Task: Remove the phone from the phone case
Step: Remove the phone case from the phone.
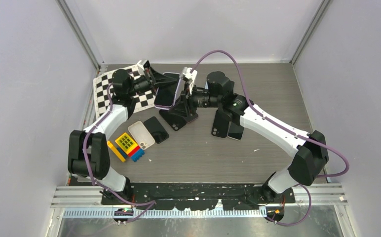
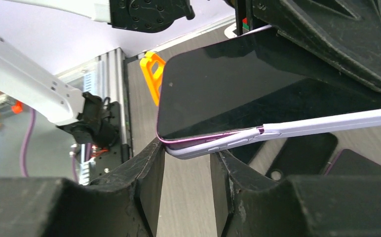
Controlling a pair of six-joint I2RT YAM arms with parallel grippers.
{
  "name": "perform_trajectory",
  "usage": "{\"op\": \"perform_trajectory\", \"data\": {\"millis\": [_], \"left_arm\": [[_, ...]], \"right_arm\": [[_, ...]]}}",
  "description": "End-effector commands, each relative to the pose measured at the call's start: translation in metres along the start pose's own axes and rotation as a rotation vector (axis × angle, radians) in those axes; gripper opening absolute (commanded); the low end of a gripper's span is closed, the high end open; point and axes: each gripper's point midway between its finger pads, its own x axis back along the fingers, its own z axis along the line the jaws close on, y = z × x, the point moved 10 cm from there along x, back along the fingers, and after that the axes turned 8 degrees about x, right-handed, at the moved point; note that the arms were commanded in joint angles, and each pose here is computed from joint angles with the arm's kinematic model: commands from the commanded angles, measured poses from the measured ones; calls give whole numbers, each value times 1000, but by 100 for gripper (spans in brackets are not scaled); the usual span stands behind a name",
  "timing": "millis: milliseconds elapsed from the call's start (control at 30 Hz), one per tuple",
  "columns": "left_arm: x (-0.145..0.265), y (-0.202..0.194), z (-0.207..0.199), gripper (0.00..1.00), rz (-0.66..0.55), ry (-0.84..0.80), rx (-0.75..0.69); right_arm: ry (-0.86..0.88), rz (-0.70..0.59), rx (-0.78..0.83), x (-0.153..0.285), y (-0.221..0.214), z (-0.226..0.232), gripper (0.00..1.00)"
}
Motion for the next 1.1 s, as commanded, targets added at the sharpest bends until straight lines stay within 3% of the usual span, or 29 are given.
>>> {"op": "perform_trajectory", "data": {"millis": [0, 300, 467, 633, 867, 967, 1067], "left_arm": [[-11, -5, -4, 0, -33, -8, 210], [-5, -1, -5, 0, -65, -19, 208], [1, 4, 0, 0, -115, -57, 235], [8, 13, 13, 0, -208, -141, 352], [10, 21, 24, 0, -292, -180, 436], [11, 23, 26, 0, -323, -181, 457], [11, 24, 25, 0, -347, -181, 474]], "right_arm": [[-125, -84, 230, -8, 14, -11, 42], [-225, -153, 165, -2, 19, -12, 42], [-212, -237, 109, 10, 35, 0, 59], [-120, -330, 5, 26, 60, 22, 63], [-31, -423, -173, 35, 86, 40, 59], [15, -431, -258, 30, 95, 42, 50], [70, -432, -366, 16, 94, 38, 47]]}}
